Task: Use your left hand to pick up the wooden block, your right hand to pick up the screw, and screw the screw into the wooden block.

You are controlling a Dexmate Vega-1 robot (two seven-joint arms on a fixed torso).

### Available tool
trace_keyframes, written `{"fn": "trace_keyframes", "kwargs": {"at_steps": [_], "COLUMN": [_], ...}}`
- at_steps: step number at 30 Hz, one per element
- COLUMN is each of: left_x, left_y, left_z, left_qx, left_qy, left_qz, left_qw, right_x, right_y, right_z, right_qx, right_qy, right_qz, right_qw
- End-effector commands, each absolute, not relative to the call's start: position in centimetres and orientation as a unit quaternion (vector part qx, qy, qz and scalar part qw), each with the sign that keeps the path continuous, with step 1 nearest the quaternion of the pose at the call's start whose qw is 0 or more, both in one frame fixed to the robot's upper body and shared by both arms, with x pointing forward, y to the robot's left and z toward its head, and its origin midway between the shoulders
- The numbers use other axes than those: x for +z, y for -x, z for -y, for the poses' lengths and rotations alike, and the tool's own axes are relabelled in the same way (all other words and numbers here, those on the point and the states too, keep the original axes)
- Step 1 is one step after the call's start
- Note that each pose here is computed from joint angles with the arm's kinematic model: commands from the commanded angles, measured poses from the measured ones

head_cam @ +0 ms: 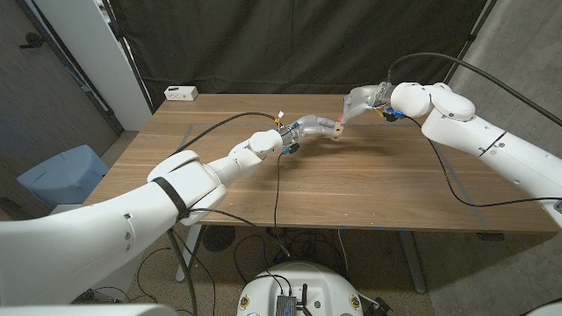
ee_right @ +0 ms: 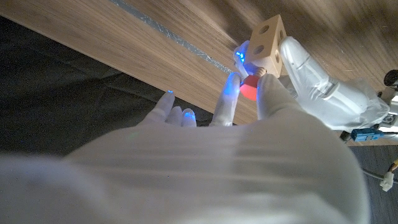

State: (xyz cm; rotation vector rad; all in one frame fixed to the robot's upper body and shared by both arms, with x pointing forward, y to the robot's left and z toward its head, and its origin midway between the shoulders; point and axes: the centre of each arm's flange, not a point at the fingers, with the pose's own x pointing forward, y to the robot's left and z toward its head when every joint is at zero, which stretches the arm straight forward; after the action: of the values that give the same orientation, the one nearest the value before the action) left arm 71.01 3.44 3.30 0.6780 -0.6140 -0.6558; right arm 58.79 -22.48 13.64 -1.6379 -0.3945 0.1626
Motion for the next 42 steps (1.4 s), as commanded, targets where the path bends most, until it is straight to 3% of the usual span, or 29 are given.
{"fn": "trace_keyframes", "kwargs": {"at_steps": [1,42], "left_x": [3.2,3.1], "left_y": [-71.21,-71.19], "left_z": [-3.6,-3.65], "left_qx": [-0.308,-0.309], "left_qy": [-0.321,-0.319], "left_qz": [0.285,0.285], "left_qw": [0.849,0.849], "right_x": [13.42,13.01], "right_y": [-59.13,-59.07], "right_z": [22.09,21.46], "right_qx": [0.073,0.042], "right_qy": [0.73,0.743], "right_qz": [0.171,0.162], "right_qw": [0.658,0.648]}}
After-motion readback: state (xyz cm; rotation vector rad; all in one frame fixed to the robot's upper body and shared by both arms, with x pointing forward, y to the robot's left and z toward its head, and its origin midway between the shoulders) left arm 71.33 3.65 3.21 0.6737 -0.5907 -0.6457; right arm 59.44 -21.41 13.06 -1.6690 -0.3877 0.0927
